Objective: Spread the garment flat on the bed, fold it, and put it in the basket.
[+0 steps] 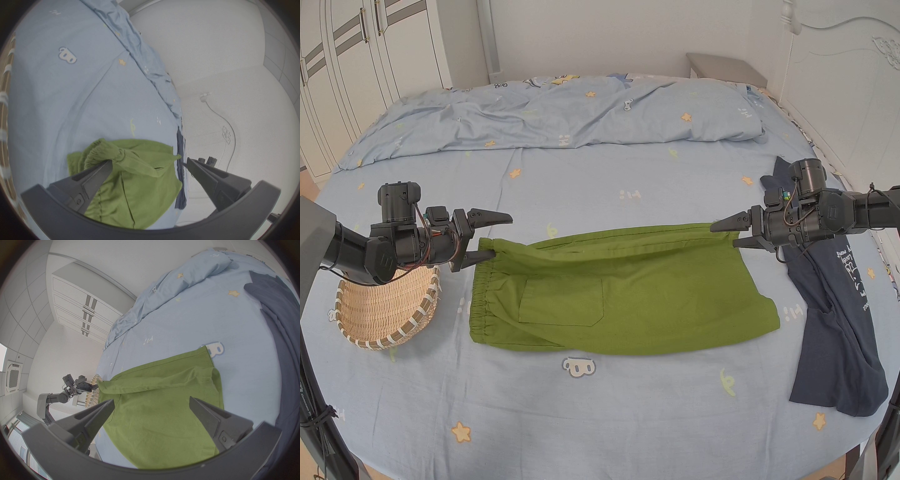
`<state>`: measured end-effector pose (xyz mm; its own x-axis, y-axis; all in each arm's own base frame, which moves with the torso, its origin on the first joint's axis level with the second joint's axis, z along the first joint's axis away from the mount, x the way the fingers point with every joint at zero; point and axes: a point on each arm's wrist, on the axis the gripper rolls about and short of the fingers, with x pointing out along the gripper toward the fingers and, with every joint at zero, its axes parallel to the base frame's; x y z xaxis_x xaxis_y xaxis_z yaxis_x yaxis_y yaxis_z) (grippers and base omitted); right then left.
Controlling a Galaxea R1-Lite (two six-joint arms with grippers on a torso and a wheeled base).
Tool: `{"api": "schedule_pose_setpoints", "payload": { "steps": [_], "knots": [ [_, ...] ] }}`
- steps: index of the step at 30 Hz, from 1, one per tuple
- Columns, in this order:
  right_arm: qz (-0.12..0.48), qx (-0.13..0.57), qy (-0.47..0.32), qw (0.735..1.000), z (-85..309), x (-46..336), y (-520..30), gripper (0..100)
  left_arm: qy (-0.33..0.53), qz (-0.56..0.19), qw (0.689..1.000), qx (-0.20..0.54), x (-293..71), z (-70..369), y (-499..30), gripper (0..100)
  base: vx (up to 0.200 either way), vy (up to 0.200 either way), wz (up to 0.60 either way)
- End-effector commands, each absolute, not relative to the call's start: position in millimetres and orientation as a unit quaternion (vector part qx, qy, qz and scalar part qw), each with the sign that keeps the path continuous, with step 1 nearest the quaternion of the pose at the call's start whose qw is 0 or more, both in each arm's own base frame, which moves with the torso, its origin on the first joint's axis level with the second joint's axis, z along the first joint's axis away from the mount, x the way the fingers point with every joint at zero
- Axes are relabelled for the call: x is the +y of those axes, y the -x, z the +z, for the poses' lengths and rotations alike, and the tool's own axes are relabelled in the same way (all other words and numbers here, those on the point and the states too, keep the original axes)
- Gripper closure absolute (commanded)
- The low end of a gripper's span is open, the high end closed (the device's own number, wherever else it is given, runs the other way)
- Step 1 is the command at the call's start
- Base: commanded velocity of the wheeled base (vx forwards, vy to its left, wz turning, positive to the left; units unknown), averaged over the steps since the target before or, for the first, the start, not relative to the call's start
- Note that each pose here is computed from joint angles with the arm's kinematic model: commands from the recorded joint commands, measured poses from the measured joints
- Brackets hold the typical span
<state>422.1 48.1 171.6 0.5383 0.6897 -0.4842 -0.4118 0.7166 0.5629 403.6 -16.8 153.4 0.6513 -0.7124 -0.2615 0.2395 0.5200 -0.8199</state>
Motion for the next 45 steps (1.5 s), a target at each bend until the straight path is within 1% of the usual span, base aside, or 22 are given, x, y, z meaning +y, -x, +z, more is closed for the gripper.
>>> {"api": "schedule_pose_setpoints", "payload": {
  "steps": [1, 6, 14, 18, 19, 22, 27, 29, 30, 31, 33, 38, 45],
  "knots": [
    [0.320, 0.352, -0.195, 0.858, 174.2, 45.6, -421.8, 0, 0.425, -0.254, 0.829, 0.262, -15.8, 125.9, -429.5, 0, 0.000, 0.000, 0.00],
    [0.320, 0.350, -0.194, 0.859, 176.4, 45.5, -420.6, 0, 0.437, -0.240, 0.833, 0.242, -12.5, 124.0, -432.2, 0, 0.000, 0.000, 0.00],
    [0.320, 0.348, -0.192, 0.860, 179.2, 45.3, -417.8, 0, 0.438, -0.234, 0.831, 0.251, -10.6, 118.5, -425.3, 0, 0.000, 0.000, 0.00],
    [0.319, 0.341, -0.192, 0.863, 186.7, 43.1, -414.1, 0, 0.431, -0.249, 0.836, 0.229, -10.3, 148.0, -396.7, 0, 0.000, 0.000, 0.00],
    [0.319, 0.341, -0.192, 0.863, 186.9, 43.1, -413.7, 0, 0.431, -0.249, 0.837, 0.229, -10.3, 149.2, -394.7, 0, 0.000, 0.000, 0.00],
    [0.320, 0.338, -0.192, 0.864, 190.8, 42.8, -410.2, 0, 0.427, -0.255, 0.839, 0.218, -11.2, 161.1, -367.2, 0, 0.000, 0.000, 0.00],
    [0.323, 0.329, -0.190, 0.867, 200.5, 41.8, -403.5, 0, 0.402, -0.256, 0.850, 0.223, -11.5, 149.6, -329.0, 0, 0.000, 0.000, 0.00],
    [0.324, 0.329, -0.189, 0.867, 202.4, 42.2, -400.6, 0, 0.373, -0.252, 0.860, 0.242, -12.5, 134.1, -313.8, 0, 0.000, 0.000, 0.00],
    [0.324, 0.329, -0.189, 0.867, 202.4, 42.2, -400.6, 0, 0.373, -0.252, 0.860, 0.242, -12.5, 134.1, -313.8, 0, 0.000, 0.000, 0.00],
    [0.325, 0.326, -0.189, 0.867, 205.3, 42.0, -397.6, 0, 0.349, -0.244, 0.868, 0.255, -11.3, 121.7, -302.8, 0, 0.000, 0.000, 0.00],
    [0.325, 0.326, -0.188, 0.867, 206.2, 42.5, -395.5, 0, 0.338, -0.239, 0.870, 0.268, -10.9, 112.4, -296.2, 0, 0.000, 0.000, 0.00],
    [0.327, 0.330, -0.188, 0.865, 204.7, 44.8, -393.0, 0, 0.323, -0.220, 0.880, 0.271, -8.3, 104.3, -297.2, 0, 0.000, 0.000, 0.00],
    [0.330, 0.330, -0.186, 0.865, 201.5, 46.5, -392.3, 0, 0.290, -0.199, 0.886, 0.302, -11.4, 70.1, -314.5, 0, 0.000, 0.000, 0.00]
  ]
}}
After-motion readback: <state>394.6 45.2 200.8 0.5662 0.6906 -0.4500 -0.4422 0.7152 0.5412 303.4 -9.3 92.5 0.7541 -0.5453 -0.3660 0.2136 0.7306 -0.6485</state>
